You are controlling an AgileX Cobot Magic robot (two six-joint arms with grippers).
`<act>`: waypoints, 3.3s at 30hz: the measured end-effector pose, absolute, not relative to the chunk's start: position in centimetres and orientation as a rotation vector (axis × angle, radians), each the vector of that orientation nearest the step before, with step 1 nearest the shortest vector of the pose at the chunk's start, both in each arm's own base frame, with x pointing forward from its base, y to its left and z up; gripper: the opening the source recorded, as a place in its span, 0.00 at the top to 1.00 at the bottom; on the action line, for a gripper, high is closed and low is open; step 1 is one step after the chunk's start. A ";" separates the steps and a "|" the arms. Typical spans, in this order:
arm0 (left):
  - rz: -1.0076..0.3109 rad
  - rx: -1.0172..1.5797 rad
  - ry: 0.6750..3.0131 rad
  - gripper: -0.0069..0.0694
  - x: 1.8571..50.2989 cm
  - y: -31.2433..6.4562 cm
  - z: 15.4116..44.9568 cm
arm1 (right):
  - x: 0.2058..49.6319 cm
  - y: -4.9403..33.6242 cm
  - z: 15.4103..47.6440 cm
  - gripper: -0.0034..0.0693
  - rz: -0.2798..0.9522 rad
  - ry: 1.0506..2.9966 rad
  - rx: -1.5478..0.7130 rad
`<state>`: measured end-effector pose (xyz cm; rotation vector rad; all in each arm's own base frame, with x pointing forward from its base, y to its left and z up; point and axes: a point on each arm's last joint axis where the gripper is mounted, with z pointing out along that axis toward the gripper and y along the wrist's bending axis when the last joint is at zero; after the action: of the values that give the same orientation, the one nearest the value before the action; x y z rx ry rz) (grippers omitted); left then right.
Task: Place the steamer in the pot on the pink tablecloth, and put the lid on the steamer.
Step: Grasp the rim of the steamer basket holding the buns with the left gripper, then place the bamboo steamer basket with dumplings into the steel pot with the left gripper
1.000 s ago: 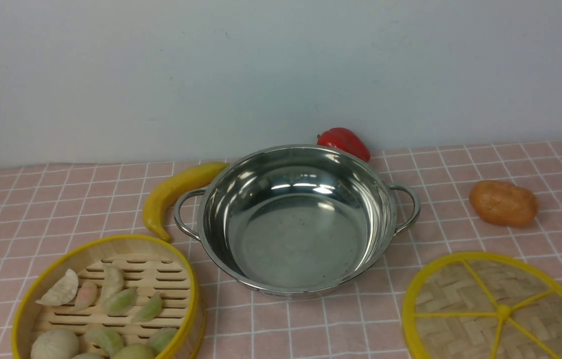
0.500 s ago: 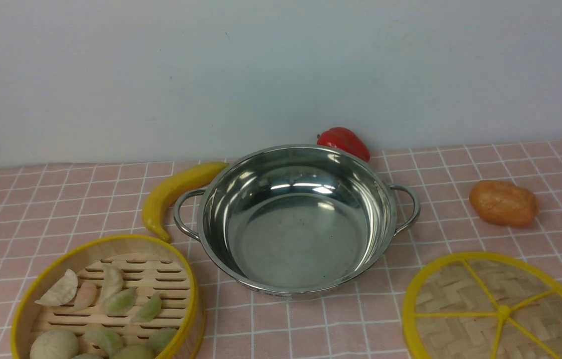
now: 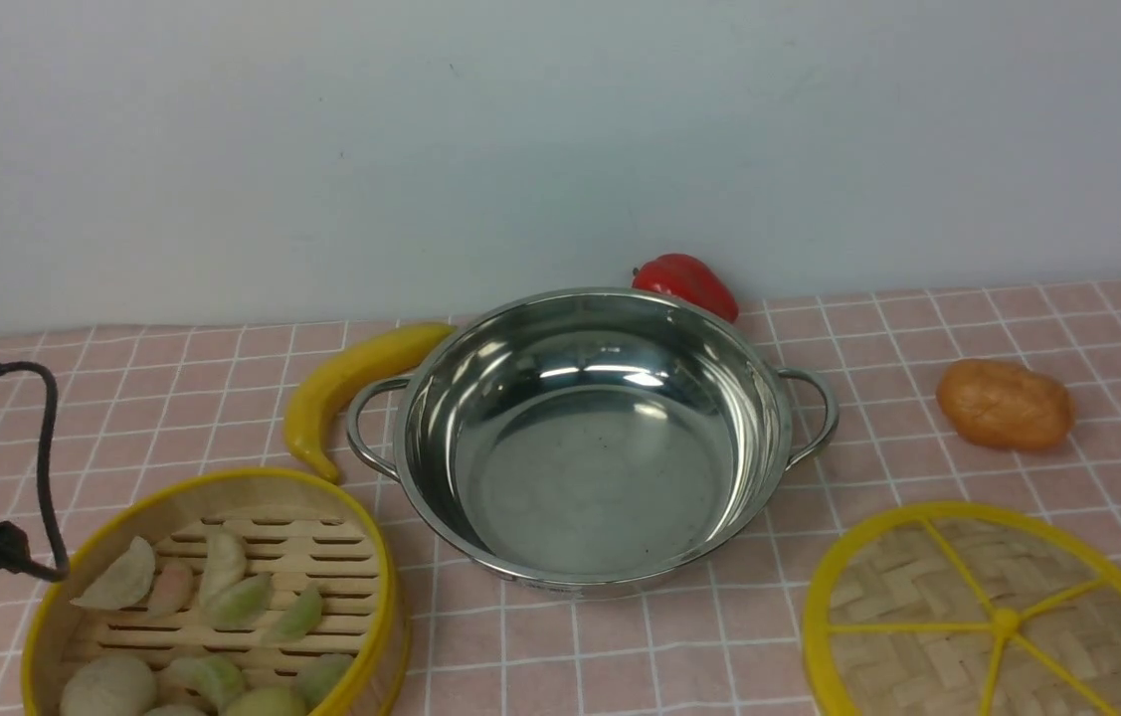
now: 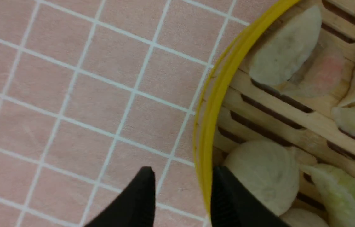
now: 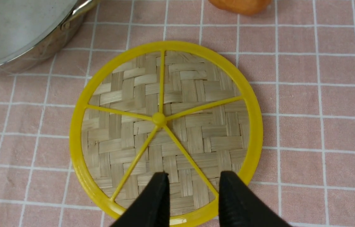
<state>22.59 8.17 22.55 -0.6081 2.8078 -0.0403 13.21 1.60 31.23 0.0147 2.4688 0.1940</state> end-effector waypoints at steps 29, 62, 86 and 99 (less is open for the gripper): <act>-0.138 -0.581 2.941 0.87 26.0 9.3 15.1 | 13.2 1.8 31.2 0.62 0.224 2.470 0.016; -0.120 0.229 2.842 0.87 42.5 -9.3 27.9 | 13.2 2.0 31.3 0.62 0.261 2.470 0.024; -0.197 0.257 2.960 0.87 46.5 -12.7 19.3 | 13.1 2.1 31.3 0.62 0.281 2.474 0.028; -0.126 0.322 2.972 0.87 46.6 -13.8 17.5 | 13.0 2.1 31.2 0.62 0.283 2.492 0.026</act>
<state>46.60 -13.84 17.47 0.3223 2.9719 -0.1262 12.98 2.14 31.17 0.0264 2.4917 0.2827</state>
